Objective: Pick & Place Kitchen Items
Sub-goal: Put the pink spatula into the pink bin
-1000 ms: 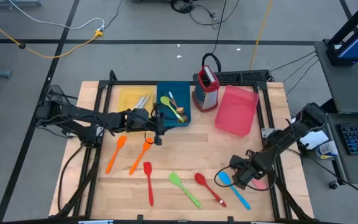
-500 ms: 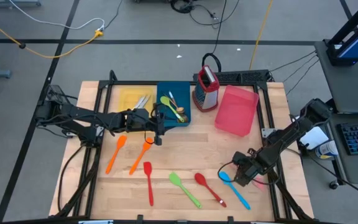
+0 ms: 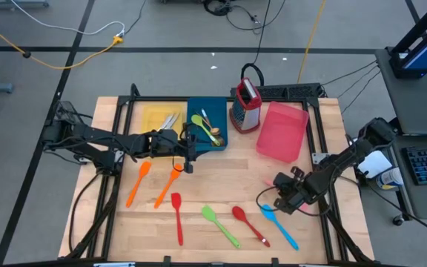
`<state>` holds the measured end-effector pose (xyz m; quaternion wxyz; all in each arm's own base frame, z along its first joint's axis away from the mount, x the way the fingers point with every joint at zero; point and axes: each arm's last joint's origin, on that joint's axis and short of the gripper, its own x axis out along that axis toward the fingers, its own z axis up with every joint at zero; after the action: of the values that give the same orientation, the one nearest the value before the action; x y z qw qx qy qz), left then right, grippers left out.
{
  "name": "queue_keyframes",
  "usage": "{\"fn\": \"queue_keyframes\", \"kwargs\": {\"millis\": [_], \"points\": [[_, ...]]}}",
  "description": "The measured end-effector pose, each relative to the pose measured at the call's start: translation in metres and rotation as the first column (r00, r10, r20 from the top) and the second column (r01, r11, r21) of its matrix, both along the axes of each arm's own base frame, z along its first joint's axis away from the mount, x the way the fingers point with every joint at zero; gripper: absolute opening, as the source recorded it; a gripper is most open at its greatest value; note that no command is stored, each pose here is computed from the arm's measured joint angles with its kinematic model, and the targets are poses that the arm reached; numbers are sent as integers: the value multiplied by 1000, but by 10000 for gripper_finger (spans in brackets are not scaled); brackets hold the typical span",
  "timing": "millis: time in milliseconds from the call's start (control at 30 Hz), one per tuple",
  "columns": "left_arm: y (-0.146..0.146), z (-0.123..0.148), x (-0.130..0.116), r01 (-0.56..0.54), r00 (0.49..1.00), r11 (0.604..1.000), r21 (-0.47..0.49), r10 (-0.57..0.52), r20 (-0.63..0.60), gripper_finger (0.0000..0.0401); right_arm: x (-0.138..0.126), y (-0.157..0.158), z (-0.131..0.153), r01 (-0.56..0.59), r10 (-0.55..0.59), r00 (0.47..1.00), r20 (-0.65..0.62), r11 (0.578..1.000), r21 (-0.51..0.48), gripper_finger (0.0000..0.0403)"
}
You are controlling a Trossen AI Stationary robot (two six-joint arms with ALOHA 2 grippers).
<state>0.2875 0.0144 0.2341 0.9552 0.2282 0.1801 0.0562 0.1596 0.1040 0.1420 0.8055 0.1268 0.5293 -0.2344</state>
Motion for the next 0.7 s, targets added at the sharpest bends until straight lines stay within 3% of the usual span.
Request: {"fn": "queue_keyframes", "kwargs": {"millis": [333, 700], "points": [[0, 0, 0, 0, 1000, 1000, 0, 0, -1, 141, 13, -22, 3, 48, -36, 997, 69, 984, -172, 40], [0, 0, 0, 0, 1000, 1000, 0, 0, -1, 141, 30, -33, 18, 15, 15, 980, 200, 989, -149, 40]]}}
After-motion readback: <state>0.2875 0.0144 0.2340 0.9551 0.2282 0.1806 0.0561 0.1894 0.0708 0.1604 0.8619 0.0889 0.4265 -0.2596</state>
